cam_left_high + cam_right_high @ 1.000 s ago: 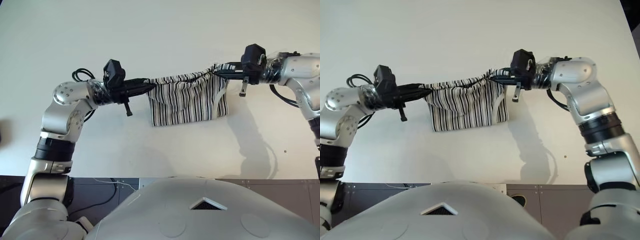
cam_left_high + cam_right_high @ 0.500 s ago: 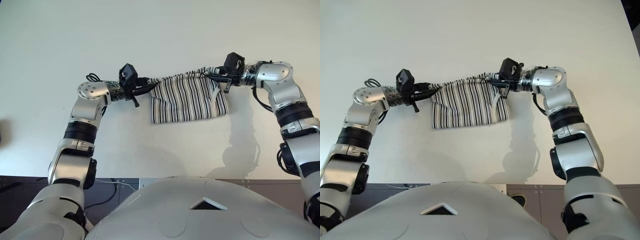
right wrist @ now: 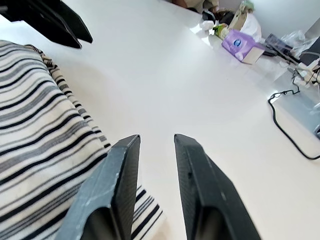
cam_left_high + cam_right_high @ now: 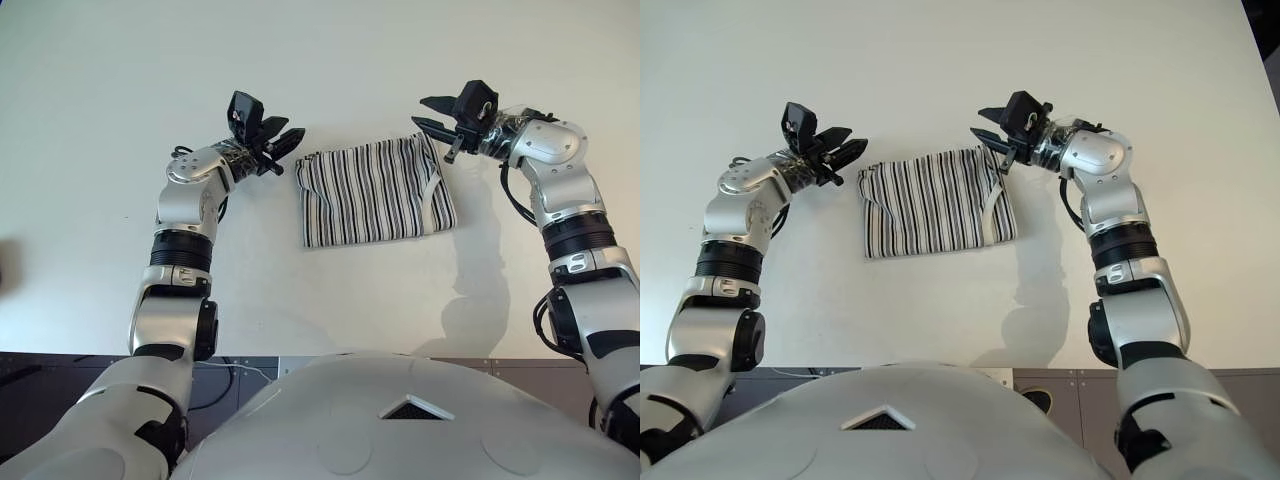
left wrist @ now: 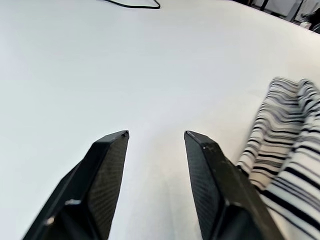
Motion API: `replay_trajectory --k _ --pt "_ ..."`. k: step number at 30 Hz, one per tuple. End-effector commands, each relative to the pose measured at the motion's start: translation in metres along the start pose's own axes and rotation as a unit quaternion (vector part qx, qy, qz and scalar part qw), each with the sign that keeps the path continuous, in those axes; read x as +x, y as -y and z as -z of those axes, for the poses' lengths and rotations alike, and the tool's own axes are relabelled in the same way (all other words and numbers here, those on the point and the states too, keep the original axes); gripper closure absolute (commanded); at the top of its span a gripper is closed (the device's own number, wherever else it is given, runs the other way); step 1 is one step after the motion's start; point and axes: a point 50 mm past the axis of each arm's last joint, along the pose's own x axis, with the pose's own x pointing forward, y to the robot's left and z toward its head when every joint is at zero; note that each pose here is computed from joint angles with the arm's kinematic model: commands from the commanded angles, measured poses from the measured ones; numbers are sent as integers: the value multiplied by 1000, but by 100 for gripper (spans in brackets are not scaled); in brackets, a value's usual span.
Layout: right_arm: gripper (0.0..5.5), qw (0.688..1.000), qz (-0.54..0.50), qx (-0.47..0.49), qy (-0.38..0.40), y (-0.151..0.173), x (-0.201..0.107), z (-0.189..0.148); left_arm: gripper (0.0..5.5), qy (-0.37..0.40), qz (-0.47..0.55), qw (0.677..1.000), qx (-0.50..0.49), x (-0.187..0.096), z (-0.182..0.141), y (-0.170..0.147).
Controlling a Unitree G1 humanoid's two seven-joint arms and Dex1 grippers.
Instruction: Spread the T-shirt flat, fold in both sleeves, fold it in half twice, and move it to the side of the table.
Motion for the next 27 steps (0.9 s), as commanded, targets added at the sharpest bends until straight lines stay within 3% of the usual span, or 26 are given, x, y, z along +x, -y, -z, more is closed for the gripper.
replay_trajectory --k 1,6,12,17,27 --pt "426 991 -112 58 36 -19 3 -20 345 55 28 987 146 -13 -27 12" --pt "426 972 -216 93 1 -32 8 -17 345 104 128 952 257 -34 -41 44" --pt "426 956 -278 89 -39 -36 23 -8 345 16 257 923 285 -63 9 75" --pt "426 951 -296 83 -41 -37 37 -9 345 -26 277 915 291 -73 39 82" --pt "426 937 -304 150 -83 -45 35 24 345 -40 332 893 300 -88 44 82"
